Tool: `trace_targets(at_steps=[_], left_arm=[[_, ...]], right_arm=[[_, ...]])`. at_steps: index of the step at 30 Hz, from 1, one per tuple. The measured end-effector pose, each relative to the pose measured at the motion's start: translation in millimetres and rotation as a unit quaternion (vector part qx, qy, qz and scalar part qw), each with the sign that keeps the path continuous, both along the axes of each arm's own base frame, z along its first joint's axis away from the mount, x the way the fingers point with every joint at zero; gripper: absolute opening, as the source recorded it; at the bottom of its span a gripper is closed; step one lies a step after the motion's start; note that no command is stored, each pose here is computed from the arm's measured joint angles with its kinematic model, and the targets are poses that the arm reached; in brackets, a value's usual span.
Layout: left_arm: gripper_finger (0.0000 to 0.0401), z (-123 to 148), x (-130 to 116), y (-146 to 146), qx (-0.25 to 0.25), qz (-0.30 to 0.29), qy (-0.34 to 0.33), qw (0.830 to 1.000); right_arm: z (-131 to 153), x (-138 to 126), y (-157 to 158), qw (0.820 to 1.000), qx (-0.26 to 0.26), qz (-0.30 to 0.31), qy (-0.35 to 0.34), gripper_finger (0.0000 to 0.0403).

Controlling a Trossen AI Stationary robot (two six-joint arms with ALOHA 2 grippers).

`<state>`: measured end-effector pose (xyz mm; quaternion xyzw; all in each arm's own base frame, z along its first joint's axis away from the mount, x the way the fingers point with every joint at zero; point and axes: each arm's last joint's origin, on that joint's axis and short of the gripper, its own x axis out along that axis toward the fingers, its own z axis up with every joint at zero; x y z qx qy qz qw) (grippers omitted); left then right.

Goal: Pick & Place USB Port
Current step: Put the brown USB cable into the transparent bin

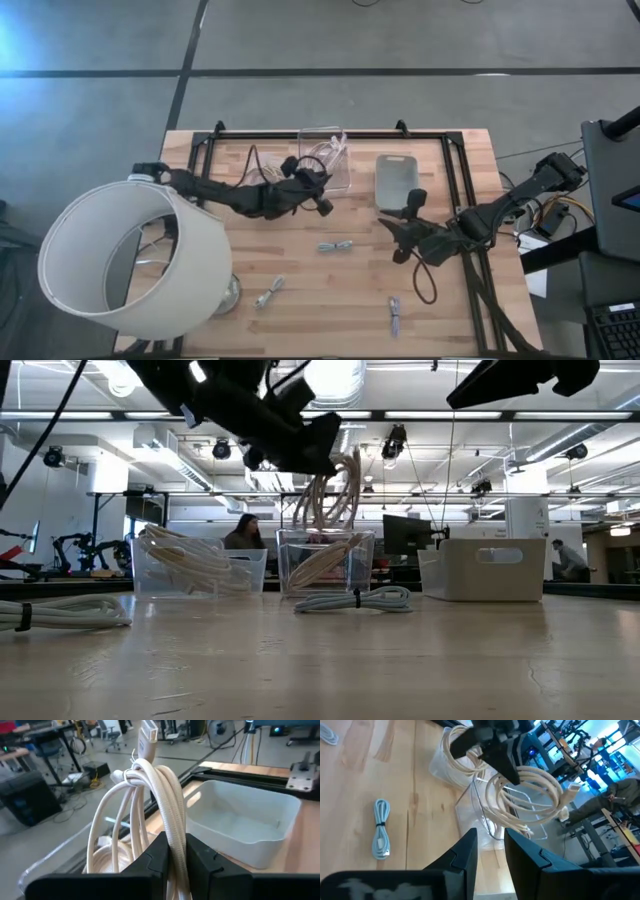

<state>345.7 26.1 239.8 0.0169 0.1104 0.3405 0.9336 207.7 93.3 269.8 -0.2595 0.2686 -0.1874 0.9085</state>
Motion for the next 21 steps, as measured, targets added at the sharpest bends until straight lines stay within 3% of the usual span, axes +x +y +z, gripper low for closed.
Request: trace_targets(at_steps=[14,21], left_arm=[[0.0045,-23,1,5,0.024,0.065,0.074,0.995],[0.0045,-10,0,1,0.035,0.061,0.042,0.997]], right_arm=[[-2,0,0,1.0,-0.007,0.002,0.006,0.0085],[-2,0,0,1.0,-0.009,0.003,0.007,0.0091]])
